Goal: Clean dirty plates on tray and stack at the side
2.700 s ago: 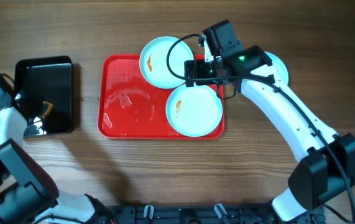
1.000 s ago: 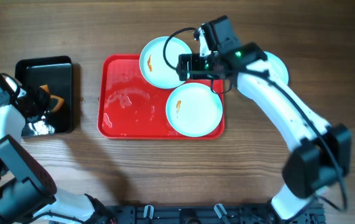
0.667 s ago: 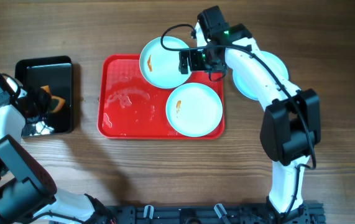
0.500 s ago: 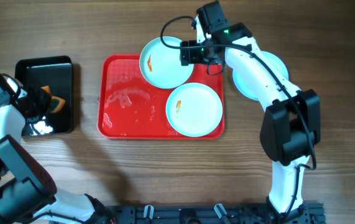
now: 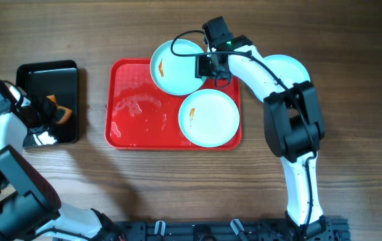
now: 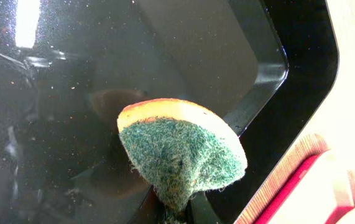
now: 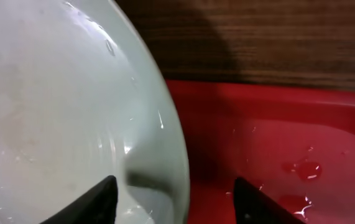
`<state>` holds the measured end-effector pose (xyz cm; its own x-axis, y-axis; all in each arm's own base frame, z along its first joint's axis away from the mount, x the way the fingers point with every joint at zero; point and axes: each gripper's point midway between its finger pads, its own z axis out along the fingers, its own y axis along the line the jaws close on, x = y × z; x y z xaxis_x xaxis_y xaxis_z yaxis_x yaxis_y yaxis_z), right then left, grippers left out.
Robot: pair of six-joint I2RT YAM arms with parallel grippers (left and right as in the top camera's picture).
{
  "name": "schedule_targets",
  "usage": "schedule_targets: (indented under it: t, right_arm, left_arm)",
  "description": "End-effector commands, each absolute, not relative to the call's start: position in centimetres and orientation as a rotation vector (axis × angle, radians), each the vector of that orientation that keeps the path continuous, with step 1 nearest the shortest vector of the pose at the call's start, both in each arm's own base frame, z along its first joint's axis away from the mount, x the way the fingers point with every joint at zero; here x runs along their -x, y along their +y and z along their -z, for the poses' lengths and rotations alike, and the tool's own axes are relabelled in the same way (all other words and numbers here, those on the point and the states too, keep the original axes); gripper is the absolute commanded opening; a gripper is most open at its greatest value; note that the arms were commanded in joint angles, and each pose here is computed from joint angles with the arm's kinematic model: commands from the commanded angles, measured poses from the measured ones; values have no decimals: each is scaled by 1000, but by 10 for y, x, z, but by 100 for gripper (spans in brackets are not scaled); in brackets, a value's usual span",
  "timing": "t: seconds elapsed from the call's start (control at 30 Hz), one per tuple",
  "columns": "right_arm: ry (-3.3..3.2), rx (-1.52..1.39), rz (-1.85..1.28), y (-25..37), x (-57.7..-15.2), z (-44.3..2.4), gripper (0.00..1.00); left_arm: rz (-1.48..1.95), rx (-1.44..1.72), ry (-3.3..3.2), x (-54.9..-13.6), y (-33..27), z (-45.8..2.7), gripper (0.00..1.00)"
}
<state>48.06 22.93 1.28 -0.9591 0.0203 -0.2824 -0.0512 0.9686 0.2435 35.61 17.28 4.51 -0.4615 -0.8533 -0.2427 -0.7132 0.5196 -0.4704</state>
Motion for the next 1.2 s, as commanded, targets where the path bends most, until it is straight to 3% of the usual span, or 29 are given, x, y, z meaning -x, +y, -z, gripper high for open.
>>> schedule_targets:
  t: [0.0, 0.2, 0.23, 0.43, 0.73, 1.17]
  right_arm:
    - [2827, 9, -361, 233, -484, -9, 51]
    - [2835, 23, -422, 240, -481, -10, 13]
    - [2837, 26, -440, 242, -481, -11, 11]
    - [2820, 86, -696, 271, -473, -30, 5]
    - [2844, 135, -1057, 318, -440, -55, 4]
    - [2976, 123, -542, 336, -393, -22, 4]
  left_arm:
    - [430, 1253, 2298, -359, 171, -55, 4]
    - [430, 1253, 2297, -359, 171, -56, 4]
    - [429, 1253, 2297, -359, 171, -56, 4]
    - [426, 1255, 2298, -358, 172, -55, 4]
    - [426, 1248, 2291, -360, 172, -56, 4]
    - [448, 1122, 2176, -365, 166, -121, 4]
